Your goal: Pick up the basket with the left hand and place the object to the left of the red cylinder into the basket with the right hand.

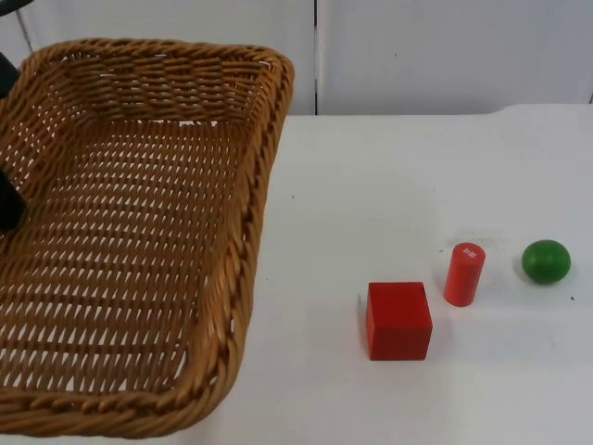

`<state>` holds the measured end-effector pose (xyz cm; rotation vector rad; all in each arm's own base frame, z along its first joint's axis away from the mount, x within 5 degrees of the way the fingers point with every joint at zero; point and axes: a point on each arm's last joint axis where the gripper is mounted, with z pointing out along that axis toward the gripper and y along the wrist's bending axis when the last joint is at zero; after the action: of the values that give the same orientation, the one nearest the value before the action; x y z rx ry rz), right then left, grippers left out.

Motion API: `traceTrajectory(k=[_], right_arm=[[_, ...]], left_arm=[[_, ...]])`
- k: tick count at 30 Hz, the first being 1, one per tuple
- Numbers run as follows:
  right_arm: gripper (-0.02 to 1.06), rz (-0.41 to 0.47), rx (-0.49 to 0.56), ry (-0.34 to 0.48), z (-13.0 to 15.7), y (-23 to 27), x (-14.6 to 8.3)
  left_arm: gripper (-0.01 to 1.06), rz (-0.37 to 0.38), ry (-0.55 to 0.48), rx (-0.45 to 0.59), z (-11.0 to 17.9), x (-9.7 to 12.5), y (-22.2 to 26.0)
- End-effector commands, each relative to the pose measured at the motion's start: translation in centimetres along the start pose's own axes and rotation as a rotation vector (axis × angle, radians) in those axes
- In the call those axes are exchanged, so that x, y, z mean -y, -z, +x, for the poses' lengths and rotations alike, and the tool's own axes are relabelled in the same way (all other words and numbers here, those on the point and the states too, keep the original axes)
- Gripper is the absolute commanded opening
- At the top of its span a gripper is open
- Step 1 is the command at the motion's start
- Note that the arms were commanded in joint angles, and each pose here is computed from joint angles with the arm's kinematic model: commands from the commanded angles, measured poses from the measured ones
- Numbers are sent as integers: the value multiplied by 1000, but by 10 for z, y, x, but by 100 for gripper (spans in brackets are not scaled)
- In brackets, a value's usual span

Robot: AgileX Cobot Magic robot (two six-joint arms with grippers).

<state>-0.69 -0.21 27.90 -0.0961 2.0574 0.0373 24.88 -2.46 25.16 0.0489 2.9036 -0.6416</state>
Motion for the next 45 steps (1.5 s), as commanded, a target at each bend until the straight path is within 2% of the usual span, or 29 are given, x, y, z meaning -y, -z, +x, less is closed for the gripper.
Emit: traceTrajectory(k=[1,12,33,34,36,39,44,45], right_arm=[[105,-1,13,-1,-1,1,0],[105,-4,13,-2,-1,1,0],[105,-15,32,8,-3,3,-1],[105,-14,74,8,-9,6,-1],[105,-14,80,8,-15,5,-1],[105,-14,102,7,-41,0,-1],[105,-15,62,10,-76,-20,-1],[105,-15,42,11,-84,-28,-1]], left_arm=[[0,31,5,24,0,4,4],[0,41,17,62,-3,5,4],[0,66,27,59,-3,7,4],[0,67,23,56,-3,8,4],[0,67,19,56,-3,8,4],[0,67,15,56,-3,8,4],[0,72,8,56,-3,8,4],[0,94,-7,60,-3,10,5]])
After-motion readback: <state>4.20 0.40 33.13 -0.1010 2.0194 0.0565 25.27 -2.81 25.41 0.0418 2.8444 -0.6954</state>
